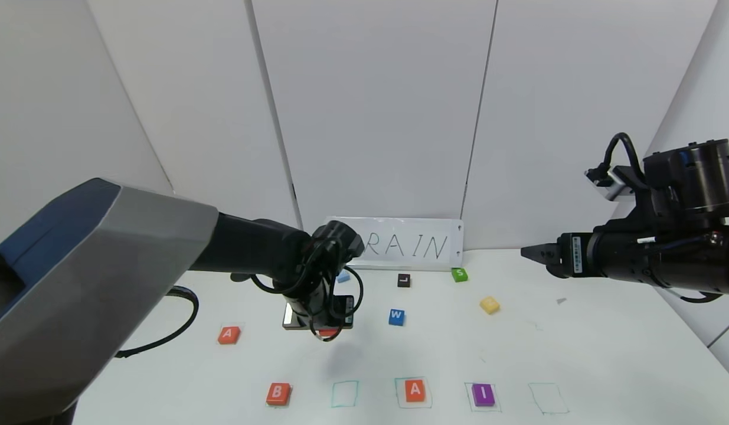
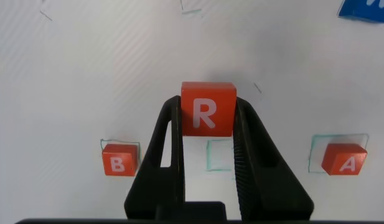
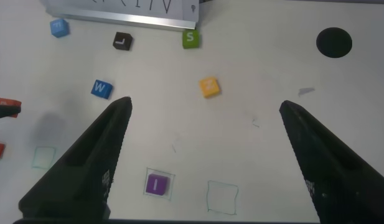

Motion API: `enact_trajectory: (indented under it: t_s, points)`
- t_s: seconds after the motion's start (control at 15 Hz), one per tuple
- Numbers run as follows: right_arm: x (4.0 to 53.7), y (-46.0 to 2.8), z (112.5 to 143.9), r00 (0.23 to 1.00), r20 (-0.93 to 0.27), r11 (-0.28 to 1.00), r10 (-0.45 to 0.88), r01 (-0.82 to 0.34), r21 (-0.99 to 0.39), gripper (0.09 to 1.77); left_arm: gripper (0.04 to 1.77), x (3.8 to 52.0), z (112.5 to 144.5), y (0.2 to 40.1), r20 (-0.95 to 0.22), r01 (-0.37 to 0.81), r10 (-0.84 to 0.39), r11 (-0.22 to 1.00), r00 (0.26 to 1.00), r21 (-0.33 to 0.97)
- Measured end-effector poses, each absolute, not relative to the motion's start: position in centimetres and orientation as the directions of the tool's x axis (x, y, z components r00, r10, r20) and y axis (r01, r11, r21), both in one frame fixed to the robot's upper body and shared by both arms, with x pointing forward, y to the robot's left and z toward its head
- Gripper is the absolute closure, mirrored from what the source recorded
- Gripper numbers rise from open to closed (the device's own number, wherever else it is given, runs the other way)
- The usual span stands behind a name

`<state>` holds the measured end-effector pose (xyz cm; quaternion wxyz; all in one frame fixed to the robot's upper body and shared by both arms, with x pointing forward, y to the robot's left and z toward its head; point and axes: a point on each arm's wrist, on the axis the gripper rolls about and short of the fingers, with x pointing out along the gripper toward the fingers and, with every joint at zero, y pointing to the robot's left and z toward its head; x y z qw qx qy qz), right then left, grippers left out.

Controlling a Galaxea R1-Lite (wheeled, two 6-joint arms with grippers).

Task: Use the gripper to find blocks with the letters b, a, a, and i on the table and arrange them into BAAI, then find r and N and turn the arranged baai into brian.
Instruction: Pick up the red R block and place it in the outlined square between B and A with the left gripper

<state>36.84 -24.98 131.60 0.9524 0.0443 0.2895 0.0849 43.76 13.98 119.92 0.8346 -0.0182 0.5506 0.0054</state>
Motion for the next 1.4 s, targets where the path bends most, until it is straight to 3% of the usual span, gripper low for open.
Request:
enact_trajectory:
  t_s: [0.33, 0.4, 0.73, 1.4]
  points:
    - [36.8, -25.0, 131.7, 0.819, -0.543, 0.982, 0.188, -0.136, 0.134, 0.15, 1.30, 42.0, 120.2, 13.6, -0.919, -0.028, -0.023, 0.999, 0.394, -0.037]
    - [36.7, -25.0, 131.8, 0.820, -0.539, 0.981, 0.190, -0.139, 0.136, 0.15, 1.30, 38.3, 119.5, 13.0, -0.907, -0.026, -0.056, 0.997, 0.418, -0.074]
    - [36.5, -25.0, 132.0, 0.825, -0.532, 0.981, 0.193, -0.140, 0.138, 0.15, 1.30, 35.1, 116.7, 12.4, -0.895, 0.001, -0.039, 0.999, 0.444, -0.043]
    - [36.5, -25.2, 132.2, 0.827, -0.528, 0.981, 0.190, -0.136, 0.140, 0.15, 1.30, 35.2, 113.3, 10.9, -0.906, 0.010, -0.027, 1.000, 0.423, -0.025]
